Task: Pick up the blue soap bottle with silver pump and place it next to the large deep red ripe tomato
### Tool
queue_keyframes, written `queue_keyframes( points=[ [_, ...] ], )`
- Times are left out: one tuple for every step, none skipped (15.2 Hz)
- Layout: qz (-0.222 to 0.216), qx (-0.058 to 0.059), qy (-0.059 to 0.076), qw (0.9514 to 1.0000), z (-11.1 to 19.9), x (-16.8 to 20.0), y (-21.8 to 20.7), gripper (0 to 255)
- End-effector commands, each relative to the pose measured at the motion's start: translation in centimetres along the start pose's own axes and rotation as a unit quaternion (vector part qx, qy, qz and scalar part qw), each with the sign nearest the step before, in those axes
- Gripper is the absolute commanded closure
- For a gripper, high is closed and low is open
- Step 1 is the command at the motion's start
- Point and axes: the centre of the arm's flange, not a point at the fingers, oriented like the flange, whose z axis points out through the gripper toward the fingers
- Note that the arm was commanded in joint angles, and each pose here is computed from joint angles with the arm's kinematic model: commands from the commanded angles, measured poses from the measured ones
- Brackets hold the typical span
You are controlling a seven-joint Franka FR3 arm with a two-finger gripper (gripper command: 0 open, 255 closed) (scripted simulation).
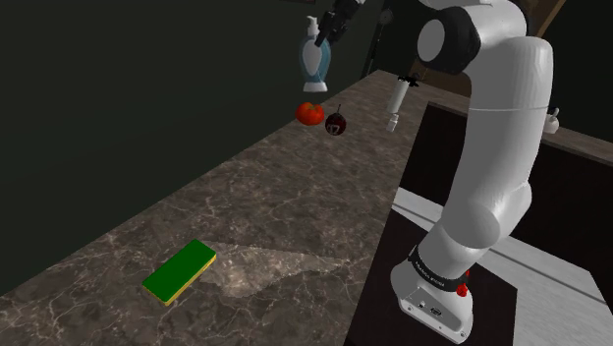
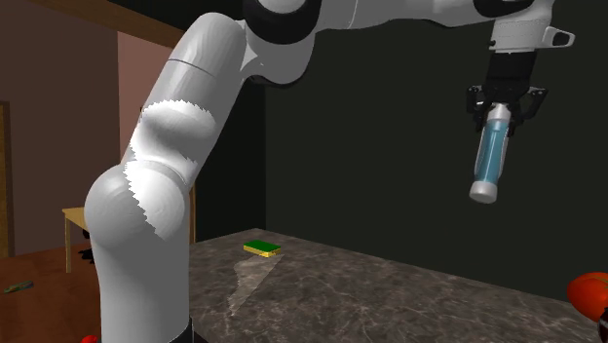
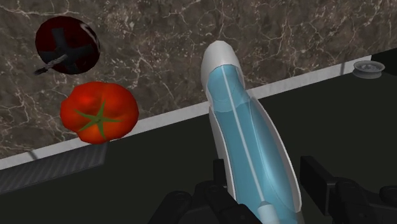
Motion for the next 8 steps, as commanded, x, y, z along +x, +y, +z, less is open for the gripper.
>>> queue_keyframes(
  points=[
    [0.000,0.000,0.000,1.0000,0.9,-0.4,0.2,255],
    [0.000,0.000,0.000,1.0000,1.4,-0.5,0.4,255],
    [0.000,0.000,0.000,1.0000,1.9,-0.7,0.5,255],
    [0.000,0.000,0.000,1.0000,2.4,-0.8,0.6,255],
    [0.000,0.000,0.000,1.0000,2.9,-1.0,0.8,255],
    [0.000,0.000,0.000,1.0000,3.3,-1.1,0.9,255],
    [0.000,0.000,0.000,1.0000,3.8,-1.3,1.0,255],
    [0.000,0.000,0.000,1.0000,4.3,-1.4,1.1,255]
  ],
)
